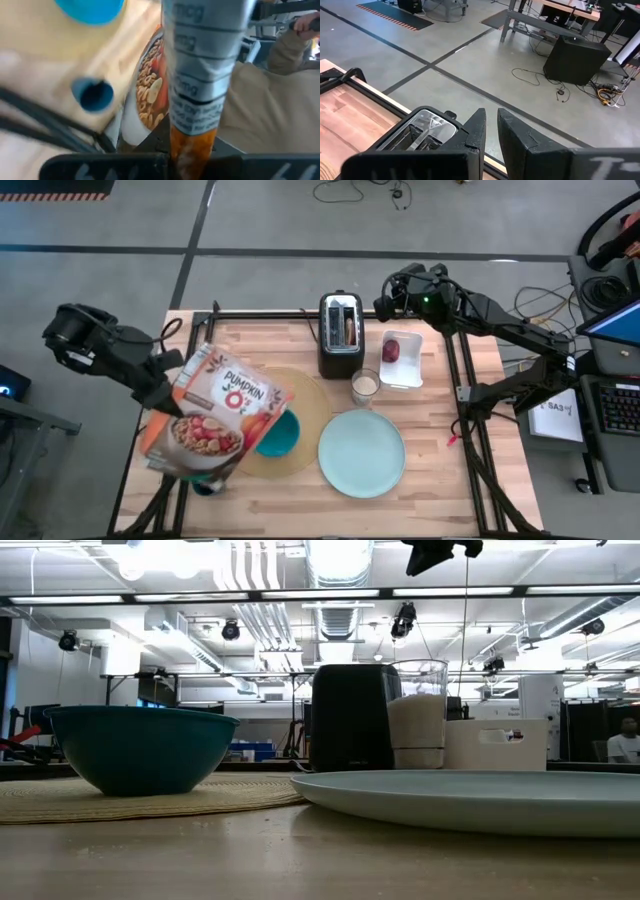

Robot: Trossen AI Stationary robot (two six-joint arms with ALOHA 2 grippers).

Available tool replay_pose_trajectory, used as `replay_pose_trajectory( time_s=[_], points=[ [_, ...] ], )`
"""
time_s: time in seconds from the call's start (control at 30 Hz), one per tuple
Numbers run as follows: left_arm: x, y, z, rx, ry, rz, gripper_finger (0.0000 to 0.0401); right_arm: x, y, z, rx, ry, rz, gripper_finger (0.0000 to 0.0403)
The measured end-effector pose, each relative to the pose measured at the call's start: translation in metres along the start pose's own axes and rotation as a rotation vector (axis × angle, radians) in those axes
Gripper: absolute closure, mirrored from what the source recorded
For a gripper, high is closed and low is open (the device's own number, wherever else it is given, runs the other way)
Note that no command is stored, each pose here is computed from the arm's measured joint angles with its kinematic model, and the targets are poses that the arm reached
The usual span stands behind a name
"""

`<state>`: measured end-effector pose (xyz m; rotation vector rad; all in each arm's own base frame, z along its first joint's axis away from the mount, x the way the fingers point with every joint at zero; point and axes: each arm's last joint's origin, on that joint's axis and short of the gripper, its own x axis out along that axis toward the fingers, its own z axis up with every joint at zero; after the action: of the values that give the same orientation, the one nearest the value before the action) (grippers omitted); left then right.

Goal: Arrange a breakfast setting
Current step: Put the cereal from the cereal box into the blue bowl

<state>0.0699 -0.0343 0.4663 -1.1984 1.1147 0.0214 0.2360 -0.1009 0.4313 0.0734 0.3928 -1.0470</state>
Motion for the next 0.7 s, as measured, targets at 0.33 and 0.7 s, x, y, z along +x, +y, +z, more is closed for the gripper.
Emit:
replay_pose_trajectory(
  time_s=[0.33, 0.7],
  points=[
    [-0.0065, 0.0035, -0.0063, -0.158, 0.105, -0.039, 0.0401, -0.0003, 0.0013, -0.0003, 0.0, 0.009, 0.05, 0.0365],
    [0.0018, 0.0058, -0.0047, -0.286, 0.135, -0.004, 0.0401, -0.0004, 0.0012, -0.0001, 0.0, 0.008, 0.049, 0.0364]
  ],
)
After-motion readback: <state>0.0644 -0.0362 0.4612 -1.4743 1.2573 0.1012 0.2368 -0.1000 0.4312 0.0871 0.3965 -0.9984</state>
